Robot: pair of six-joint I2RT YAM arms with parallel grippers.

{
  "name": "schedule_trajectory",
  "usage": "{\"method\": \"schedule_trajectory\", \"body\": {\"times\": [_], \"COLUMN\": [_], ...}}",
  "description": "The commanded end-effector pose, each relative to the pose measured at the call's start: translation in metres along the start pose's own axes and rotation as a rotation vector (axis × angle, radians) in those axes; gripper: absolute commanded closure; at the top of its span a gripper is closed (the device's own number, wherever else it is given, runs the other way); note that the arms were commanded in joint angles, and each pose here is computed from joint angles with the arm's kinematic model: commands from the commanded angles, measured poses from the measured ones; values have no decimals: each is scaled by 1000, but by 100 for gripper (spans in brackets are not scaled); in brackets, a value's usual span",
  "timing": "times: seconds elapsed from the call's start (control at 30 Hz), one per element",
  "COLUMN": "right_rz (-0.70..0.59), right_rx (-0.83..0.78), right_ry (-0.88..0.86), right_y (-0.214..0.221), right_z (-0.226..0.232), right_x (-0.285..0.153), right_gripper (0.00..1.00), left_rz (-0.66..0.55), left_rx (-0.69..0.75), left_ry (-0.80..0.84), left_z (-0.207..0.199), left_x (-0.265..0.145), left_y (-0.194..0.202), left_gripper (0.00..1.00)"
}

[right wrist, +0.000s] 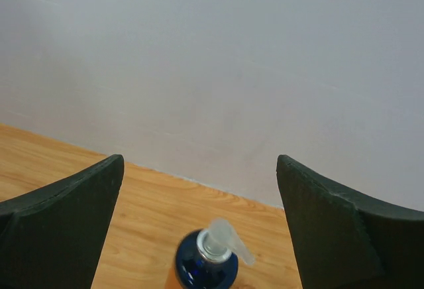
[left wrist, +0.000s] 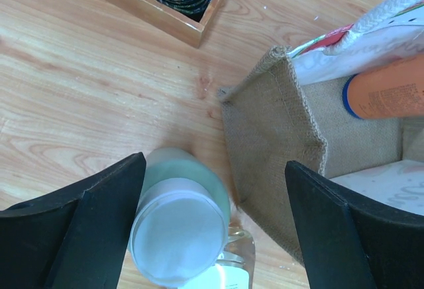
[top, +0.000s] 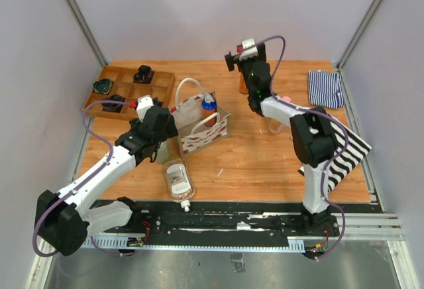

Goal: Take the personal care products out of the canvas bag

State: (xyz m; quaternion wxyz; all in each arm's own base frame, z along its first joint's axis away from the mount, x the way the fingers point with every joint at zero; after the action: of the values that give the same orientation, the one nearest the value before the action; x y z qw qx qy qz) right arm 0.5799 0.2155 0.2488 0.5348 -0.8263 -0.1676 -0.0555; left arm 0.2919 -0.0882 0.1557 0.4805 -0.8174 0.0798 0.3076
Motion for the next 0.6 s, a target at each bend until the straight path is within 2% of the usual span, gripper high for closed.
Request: {"method": "schedule_trajectory", "body": {"times": [0.0,0.13,0.17,0.2,0.23,0.27,0.3,0.33,0.4,0.43,0.47,0.5,0.53,0.57], "right_rz": [49,171,180,176,191,218,216,243,283,307,338,351,377,401], "right_rx": [-38,-54,-55,-44,-22,4,20,30,75,101,109,120,128,144], "right_ry": [-132,-314,-360,-407,-447,-483,-520,-548,-581,-612,-651,-724,-781,-820], "right_y": [-123,-168,-181,-195,-200,-204,-211,-212,-211,-208,-205,-204,-198,-194], "right_z": [-16,-22,-21,-21,-18,-16,-11,-8,-5,-2,2,13,24,34], "right_x": [-1,-34,-49,-66,-85,-106,-124,-146,-177,-189,-198,-206,-209,-210], "right_gripper": [2,1,5,42,90,98,99,99,99,99,85,63,49,41], "left_rz": [-56,-101,-106,-108,-99,-72,-43,-7,70,111,154,197,243,291], "left_rx": [-53,-73,-70,-73,-66,-59,-52,-43,-26,-18,-5,6,23,46], "left_ry": [50,108,120,128,147,178,200,230,281,301,313,335,355,370], "left_z": [-8,-17,-20,-22,-25,-31,-34,-38,-44,-45,-44,-46,-47,-48], "left_x": [-20,-48,-54,-60,-65,-70,-74,-79,-86,-91,-96,-101,-107,-113], "left_y": [-26,-56,-62,-67,-70,-69,-66,-62,-50,-43,-35,-27,-17,-6], "left_gripper": [10,10,10,10,12,17,23,35,74,87,93,95,96,95]}}
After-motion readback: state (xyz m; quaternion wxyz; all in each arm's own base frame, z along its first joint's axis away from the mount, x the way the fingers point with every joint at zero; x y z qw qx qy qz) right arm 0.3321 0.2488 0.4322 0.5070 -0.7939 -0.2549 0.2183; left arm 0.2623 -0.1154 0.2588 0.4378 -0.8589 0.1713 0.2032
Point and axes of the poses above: each gripper's point midway between its finger pads, its own x axis out along the fingers, its own z axis along the line the jaws close on, y = z × x, the point moved 1 cm from there along -x, back along the fingers, and after that the axes turned 13 degrees about -x, right-handed, at the moved point
